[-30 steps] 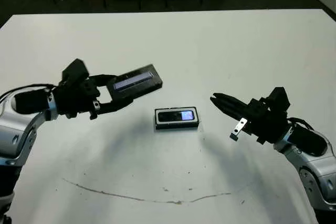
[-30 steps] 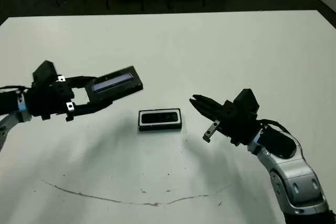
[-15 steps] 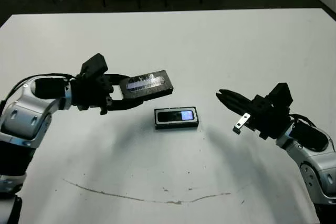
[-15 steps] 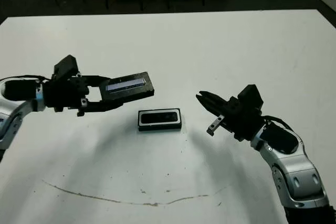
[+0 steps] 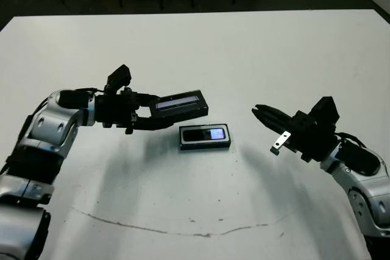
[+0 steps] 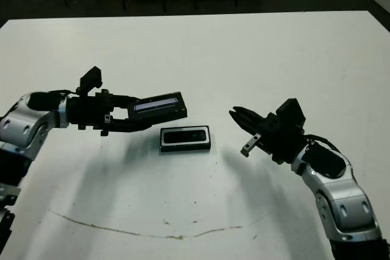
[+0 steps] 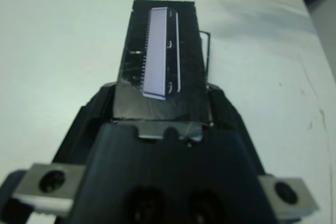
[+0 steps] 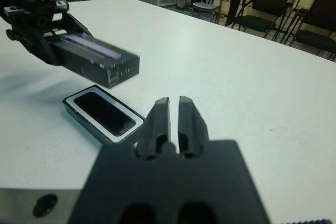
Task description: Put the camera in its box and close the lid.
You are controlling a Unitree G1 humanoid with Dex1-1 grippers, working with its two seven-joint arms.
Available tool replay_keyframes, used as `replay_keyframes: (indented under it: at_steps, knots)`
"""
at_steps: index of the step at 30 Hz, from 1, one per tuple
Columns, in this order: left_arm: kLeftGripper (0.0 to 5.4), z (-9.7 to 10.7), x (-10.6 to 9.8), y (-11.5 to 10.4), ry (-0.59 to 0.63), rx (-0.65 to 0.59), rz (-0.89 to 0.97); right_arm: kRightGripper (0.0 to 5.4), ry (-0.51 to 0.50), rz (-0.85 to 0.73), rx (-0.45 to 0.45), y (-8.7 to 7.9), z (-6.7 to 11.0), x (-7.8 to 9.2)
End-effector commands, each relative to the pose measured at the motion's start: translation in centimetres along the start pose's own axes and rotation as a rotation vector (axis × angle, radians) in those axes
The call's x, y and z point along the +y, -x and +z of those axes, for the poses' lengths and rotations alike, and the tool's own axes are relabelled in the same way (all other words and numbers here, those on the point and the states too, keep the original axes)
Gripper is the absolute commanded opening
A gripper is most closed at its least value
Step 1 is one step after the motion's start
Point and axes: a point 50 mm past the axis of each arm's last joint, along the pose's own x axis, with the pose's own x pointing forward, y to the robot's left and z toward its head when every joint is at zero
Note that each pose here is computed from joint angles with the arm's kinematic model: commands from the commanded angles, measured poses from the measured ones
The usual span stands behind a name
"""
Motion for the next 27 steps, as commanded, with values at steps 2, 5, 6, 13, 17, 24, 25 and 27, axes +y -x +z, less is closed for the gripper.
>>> replay_keyframes:
  at_steps: [2,5,6,13,17,24,25,27]
  knots:
    - [2.72,-0.8,0.3,-0.7,0.02,0.069,-0.023,0.0,-0.011,-0.018,0.032,0.3,-0.5,0.0]
    - [2.72,-1.1,0.3,-1.1,0.023,0.109,-0.043,0.0,-0.011,-0.02,0.033,0.4,-0.5,0.0]
    - [2.72,-1.2,0.4,-1.3,0.027,0.123,-0.051,0.0,-0.012,-0.02,0.036,0.4,-0.5,0.0]
    - [2.72,-1.7,0.6,-2.5,0.029,0.192,-0.077,0.0,-0.001,-0.017,0.032,0.4,-0.6,-0.1]
    - [2.72,-1.9,0.6,-3.0,0.024,0.215,-0.092,0.0,0.001,-0.015,0.035,0.4,-0.6,-0.1]
    - [2.72,-2.2,0.2,-3.3,0.024,0.259,-0.139,0.0,0.012,-0.02,0.032,0.5,-0.6,-0.2]
    - [2.72,-2.2,0.2,-3.3,0.017,0.266,-0.149,0.0,0.011,-0.017,0.028,0.5,-0.6,-0.2]
    - [2.72,-2.2,0.1,-3.4,0.0,0.28,-0.165,0.0,0.003,-0.013,0.025,0.4,-0.7,-0.2]
